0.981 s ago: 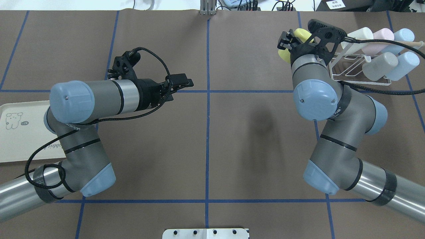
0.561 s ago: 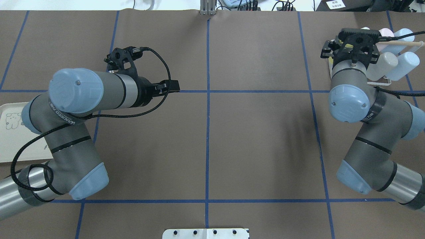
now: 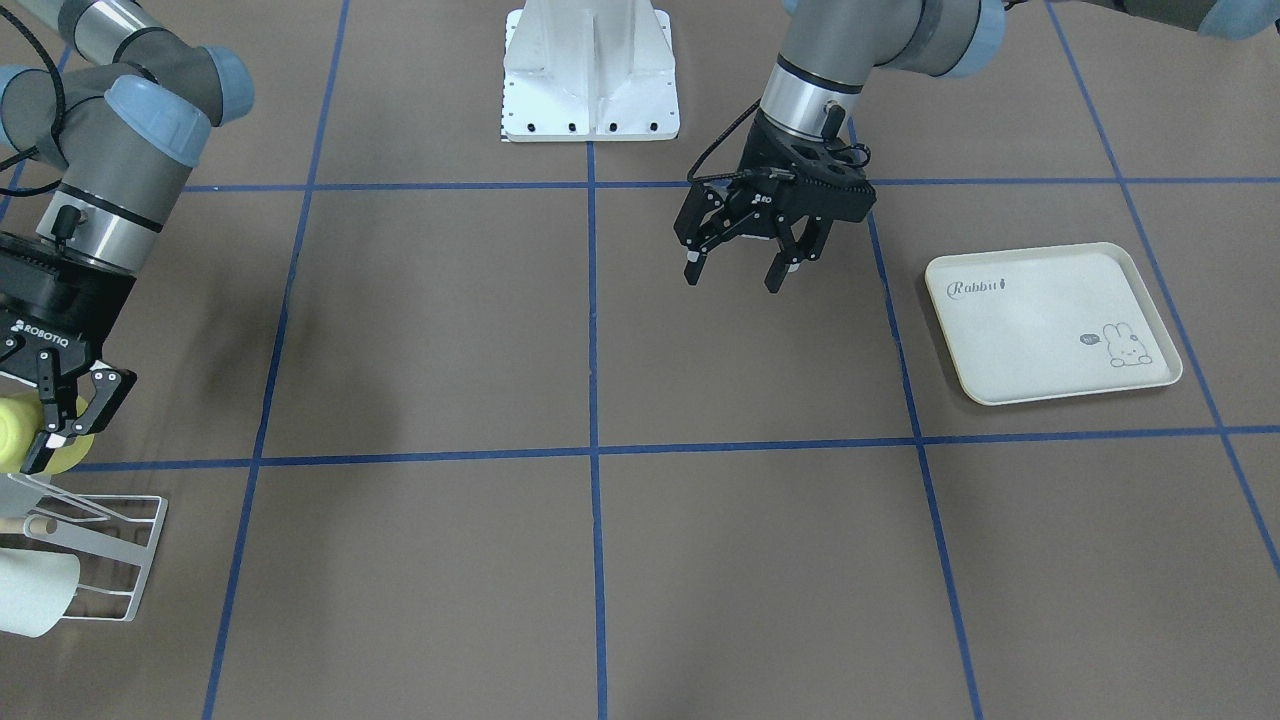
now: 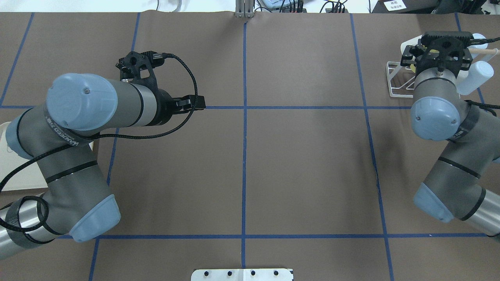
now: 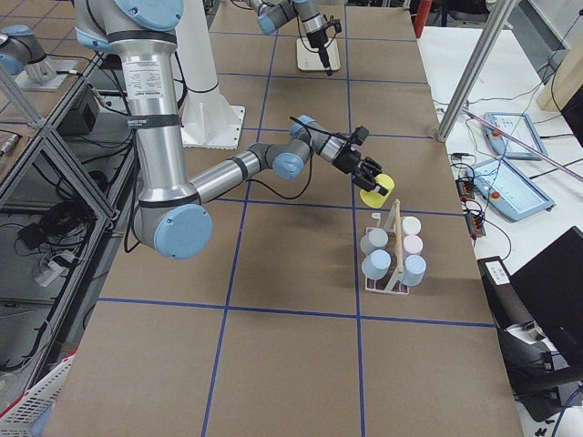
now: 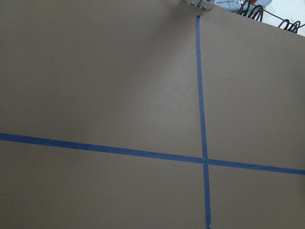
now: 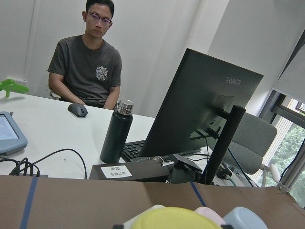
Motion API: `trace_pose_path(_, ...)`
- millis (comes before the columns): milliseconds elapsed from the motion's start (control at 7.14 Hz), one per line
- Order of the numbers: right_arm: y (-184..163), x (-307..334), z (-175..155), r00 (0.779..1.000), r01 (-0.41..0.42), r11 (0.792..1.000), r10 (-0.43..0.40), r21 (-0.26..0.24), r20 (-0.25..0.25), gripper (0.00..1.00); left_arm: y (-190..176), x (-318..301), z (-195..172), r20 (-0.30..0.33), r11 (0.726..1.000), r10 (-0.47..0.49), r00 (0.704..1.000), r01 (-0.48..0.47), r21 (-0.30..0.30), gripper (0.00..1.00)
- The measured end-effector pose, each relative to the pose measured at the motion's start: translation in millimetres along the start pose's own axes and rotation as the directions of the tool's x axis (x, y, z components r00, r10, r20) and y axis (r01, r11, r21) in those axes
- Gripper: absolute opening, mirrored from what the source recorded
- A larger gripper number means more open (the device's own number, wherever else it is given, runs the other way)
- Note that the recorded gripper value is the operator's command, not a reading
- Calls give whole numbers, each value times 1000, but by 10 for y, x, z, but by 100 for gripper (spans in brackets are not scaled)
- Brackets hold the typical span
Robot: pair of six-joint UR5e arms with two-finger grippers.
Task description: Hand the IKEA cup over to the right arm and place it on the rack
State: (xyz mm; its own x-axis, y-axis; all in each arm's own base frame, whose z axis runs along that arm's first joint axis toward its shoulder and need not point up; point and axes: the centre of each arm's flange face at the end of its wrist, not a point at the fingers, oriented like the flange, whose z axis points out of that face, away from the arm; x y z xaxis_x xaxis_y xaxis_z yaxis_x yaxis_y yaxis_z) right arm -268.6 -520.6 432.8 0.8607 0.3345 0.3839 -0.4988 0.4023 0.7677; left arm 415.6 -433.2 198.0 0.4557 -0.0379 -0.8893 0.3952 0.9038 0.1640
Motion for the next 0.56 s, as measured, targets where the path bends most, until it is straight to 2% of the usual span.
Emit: trace_pose_path(561, -20, 103, 218, 1000, 22, 999, -22, 23, 14, 0, 8, -9, 3, 3, 1000, -3, 1000, 3, -2, 100)
